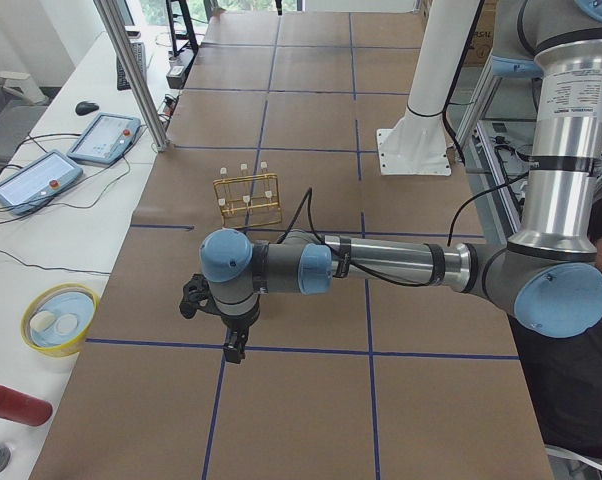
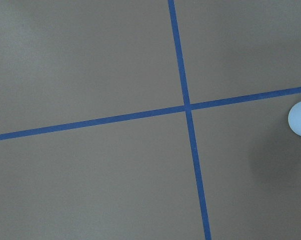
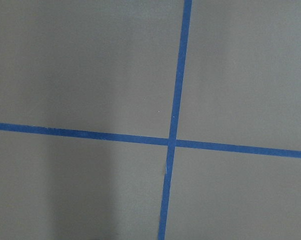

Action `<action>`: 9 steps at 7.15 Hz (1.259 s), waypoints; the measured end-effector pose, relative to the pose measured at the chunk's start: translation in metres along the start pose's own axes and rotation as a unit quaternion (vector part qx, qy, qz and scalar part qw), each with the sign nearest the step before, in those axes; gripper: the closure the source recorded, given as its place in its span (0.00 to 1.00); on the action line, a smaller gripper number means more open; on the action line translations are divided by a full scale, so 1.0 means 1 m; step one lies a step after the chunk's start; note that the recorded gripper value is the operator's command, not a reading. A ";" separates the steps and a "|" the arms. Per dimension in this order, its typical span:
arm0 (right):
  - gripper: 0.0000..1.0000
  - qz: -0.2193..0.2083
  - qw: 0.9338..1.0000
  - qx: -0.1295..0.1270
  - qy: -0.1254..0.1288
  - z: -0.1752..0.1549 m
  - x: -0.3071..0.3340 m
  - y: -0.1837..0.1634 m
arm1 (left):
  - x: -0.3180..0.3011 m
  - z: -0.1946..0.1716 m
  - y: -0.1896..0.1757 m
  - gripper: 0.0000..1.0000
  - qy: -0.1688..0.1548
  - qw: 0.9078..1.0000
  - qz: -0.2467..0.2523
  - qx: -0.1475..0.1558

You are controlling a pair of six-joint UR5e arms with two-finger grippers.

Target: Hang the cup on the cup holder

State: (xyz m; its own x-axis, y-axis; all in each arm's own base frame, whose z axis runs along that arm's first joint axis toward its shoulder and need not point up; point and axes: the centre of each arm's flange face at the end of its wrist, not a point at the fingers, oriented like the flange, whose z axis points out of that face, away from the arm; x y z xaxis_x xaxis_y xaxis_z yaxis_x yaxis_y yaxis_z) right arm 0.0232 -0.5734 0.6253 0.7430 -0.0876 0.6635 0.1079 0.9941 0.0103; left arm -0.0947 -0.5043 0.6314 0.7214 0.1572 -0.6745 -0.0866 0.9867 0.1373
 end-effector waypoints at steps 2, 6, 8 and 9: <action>0.00 0.000 1.000 0.000 0.000 0.000 0.000 0.000 | 0.001 -0.001 -0.003 0.00 0.000 1.000 0.001 0.002; 0.00 0.000 1.000 0.000 0.000 0.000 0.000 0.000 | 0.003 -0.005 -0.006 0.00 0.000 1.000 0.005 0.006; 0.00 0.000 1.000 0.000 0.000 0.000 0.000 0.000 | 0.007 -0.010 -0.011 0.00 -0.002 1.000 0.004 0.015; 0.00 0.000 1.000 0.000 0.000 0.000 0.000 0.000 | 0.010 -0.014 -0.015 0.00 -0.003 1.000 -0.006 0.023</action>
State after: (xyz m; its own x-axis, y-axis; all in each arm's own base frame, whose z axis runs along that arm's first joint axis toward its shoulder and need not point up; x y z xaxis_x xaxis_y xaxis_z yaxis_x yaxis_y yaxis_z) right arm 0.0234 -0.5734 0.6253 0.7431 -0.0874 0.6635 0.1077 0.9941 0.0104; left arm -0.0951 -0.5173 0.6124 0.7256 0.1445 -0.6727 -0.0457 0.9857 0.1624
